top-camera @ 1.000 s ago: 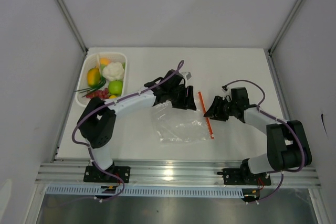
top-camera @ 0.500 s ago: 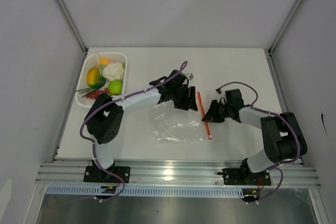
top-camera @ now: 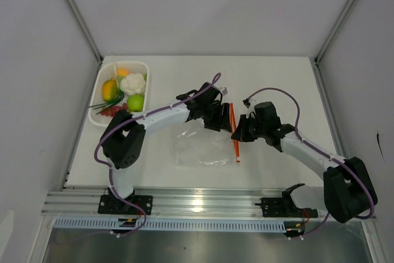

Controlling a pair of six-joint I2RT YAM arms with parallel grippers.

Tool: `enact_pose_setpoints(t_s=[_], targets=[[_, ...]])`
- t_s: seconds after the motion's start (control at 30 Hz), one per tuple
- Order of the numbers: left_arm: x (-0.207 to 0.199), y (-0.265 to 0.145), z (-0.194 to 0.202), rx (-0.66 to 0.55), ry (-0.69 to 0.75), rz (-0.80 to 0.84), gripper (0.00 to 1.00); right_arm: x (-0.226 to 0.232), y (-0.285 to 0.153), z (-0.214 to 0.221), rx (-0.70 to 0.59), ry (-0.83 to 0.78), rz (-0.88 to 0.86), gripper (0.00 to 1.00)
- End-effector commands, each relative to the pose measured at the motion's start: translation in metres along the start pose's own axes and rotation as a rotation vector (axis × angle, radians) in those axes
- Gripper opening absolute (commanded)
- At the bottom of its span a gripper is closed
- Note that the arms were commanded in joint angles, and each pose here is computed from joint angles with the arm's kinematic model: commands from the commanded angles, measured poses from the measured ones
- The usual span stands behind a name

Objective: Place the food in the zip-top bag and seal the zipper
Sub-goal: Pick up the zipper food storage bag at the center of the board.

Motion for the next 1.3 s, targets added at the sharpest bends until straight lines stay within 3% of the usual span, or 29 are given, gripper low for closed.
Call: enact_pose_setpoints(t_s=[0.0,0.5,0.8,1.13,1.27], targets=[[-0.017,-0.018,-0.012,-0.041,0.019,0.018,0.59,0.019,-0.016,-0.012,-0.081,-0.088,0.061,0.00],[-0.029,-0.048,-0.022,-0.154,0.023,0.000,0.62,0.048,-0.012,0.008,-0.057,-0.199,0.076,0.00],[-0.021,-0.033,-0.002,-0.093,0.016,-0.006,0.61,0.066,-0.025,0.006,-0.133,-0.188,0.023,0.00],[-0.019,-0.026,0.000,-0.061,0.049,-0.052,0.56,0.080,-0.028,0.007,-0.144,-0.217,0.006,0.00],[-0.018,-0.025,-0.001,-0.062,0.068,-0.054,0.43,0.085,-0.030,0.010,-0.141,-0.231,0.011,0.00]])
Point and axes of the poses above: each gripper's point midway between its finger pads, its own y axis out along the fingers, its own x axis along the line the jaws close on, z = x × y, the point moved 8 cm from there along -y, back along the fingers, and after that the axes turned 15 degrees about y, right-handed, at the moved point
